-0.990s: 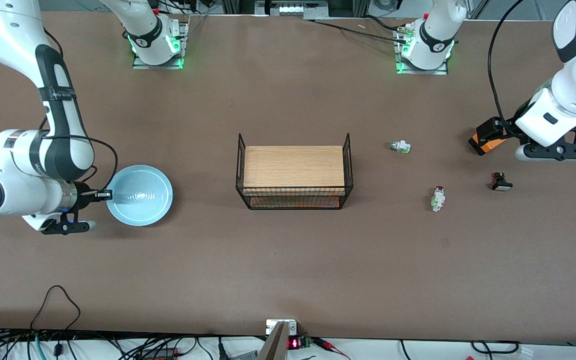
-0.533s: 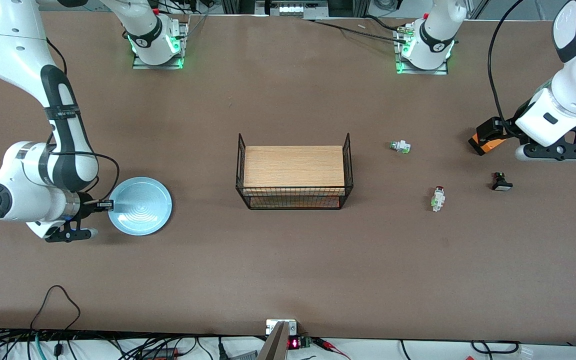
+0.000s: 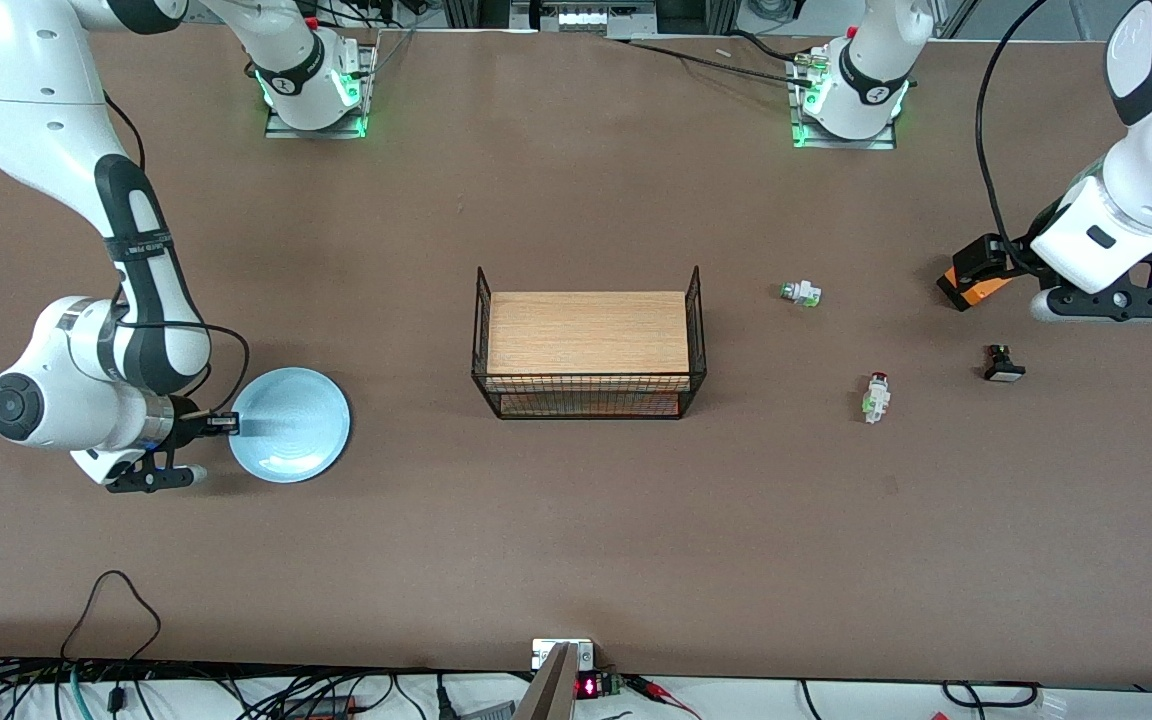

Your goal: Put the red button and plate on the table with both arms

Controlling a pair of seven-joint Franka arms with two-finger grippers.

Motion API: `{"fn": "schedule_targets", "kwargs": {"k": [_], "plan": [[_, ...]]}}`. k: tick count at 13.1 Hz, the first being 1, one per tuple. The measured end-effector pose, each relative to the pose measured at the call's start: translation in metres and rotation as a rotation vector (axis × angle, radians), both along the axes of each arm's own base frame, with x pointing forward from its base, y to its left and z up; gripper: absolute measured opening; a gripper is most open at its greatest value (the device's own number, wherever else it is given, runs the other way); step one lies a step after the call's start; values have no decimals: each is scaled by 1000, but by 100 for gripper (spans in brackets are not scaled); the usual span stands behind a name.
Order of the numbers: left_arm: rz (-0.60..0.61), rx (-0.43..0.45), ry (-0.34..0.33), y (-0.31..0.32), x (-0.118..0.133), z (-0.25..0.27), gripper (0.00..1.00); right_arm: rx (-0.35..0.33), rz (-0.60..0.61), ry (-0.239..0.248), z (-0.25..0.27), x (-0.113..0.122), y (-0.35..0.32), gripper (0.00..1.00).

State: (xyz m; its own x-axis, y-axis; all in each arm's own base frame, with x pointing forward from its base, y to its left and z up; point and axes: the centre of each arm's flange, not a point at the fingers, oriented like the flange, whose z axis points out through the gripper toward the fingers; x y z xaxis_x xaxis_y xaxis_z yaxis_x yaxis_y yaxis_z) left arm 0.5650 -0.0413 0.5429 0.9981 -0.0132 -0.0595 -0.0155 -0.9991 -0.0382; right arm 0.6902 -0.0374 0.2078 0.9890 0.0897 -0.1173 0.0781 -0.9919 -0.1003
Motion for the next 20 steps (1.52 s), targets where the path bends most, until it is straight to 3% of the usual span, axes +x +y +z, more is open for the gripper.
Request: {"fn": "schedule_targets", "kwargs": {"k": [5,7,9,11,15,17,20], "plan": [[0,0,0,0,0,0,100,6,-2,-10,-4,2,-1,61],[0,0,0,0,0,0,100,9,2,-32,7,8,1,64],[0,0,0,0,0,0,100,18,9,-76,31,20,8,81],[0,0,-1,0,0,0,100,30,18,-64,61,26,10,100],[0,0,-2,0,0,1,100,59,4,-18,105,26,-3,100],[0,0,-3,0,0,2,100,77,25,27,122,17,-19,100],[0,0,-3,0,0,2,100,100,119,-4,162,14,-16,100]]}}
